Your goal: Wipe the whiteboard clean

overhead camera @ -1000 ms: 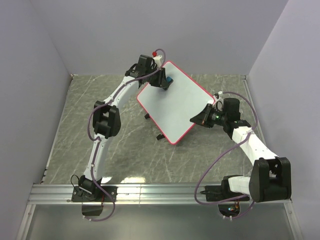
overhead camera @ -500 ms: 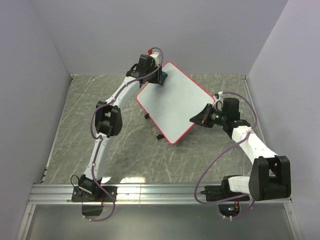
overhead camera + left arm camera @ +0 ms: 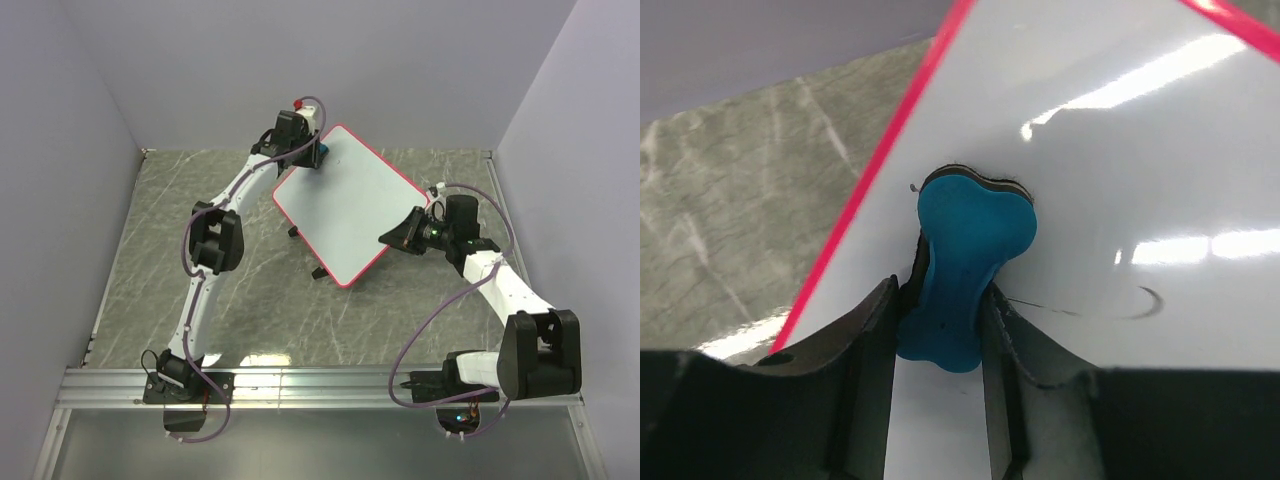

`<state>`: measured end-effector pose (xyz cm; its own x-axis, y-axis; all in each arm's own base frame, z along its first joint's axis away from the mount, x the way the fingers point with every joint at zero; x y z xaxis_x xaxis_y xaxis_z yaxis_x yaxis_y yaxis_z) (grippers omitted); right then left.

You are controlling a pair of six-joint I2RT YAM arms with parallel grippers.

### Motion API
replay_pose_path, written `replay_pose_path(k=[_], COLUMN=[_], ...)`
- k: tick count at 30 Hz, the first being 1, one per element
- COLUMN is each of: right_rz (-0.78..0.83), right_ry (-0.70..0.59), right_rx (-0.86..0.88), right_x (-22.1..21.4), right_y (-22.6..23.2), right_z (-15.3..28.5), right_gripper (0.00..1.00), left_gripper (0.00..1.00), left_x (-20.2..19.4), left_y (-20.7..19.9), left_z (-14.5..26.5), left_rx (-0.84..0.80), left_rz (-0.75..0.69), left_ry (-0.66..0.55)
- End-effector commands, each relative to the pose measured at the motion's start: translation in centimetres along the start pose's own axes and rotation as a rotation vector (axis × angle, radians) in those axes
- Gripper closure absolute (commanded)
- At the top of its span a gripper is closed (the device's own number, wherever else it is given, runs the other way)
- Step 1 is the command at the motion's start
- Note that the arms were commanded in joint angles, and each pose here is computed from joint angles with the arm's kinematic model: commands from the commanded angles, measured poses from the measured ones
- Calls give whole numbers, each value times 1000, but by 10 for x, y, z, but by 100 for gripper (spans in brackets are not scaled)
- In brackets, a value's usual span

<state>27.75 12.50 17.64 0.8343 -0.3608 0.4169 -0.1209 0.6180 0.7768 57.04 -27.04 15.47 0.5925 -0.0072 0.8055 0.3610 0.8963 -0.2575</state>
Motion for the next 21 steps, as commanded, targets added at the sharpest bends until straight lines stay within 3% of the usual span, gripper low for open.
replay_pose_path(k=[1,4,10,21], right_rz=[4,2,15,24], right_ry=[317,318,320,329], right_rx=[27,31,37,34], right_x=[-71,-73,-75,-84], right_y=[-9,-9,-5,-3], right_z=[-4,-5,-5,1], right_gripper=[100,100,100,100], left_gripper=[100,100,100,100], left_x=[-32,-28,-28,-35], left_y=[-86,-108,-107,-24], left_z=[12,18,12,-20], left_rx=[-271,-309,-246,73], left_rz=[-74,-80,-56,20], left_ry=[117,99,79,51])
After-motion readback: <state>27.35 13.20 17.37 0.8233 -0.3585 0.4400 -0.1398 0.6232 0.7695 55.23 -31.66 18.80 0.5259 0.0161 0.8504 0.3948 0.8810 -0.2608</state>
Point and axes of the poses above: each gripper's point midway between its finger pads, its own z axis back along the fingers, its own y axis along the line the jaws close on, x = y × z, the point moved 5 cm from there along z, back along the fingers, and after that the axes turned 2 degrees about z, right-handed, at the moved point
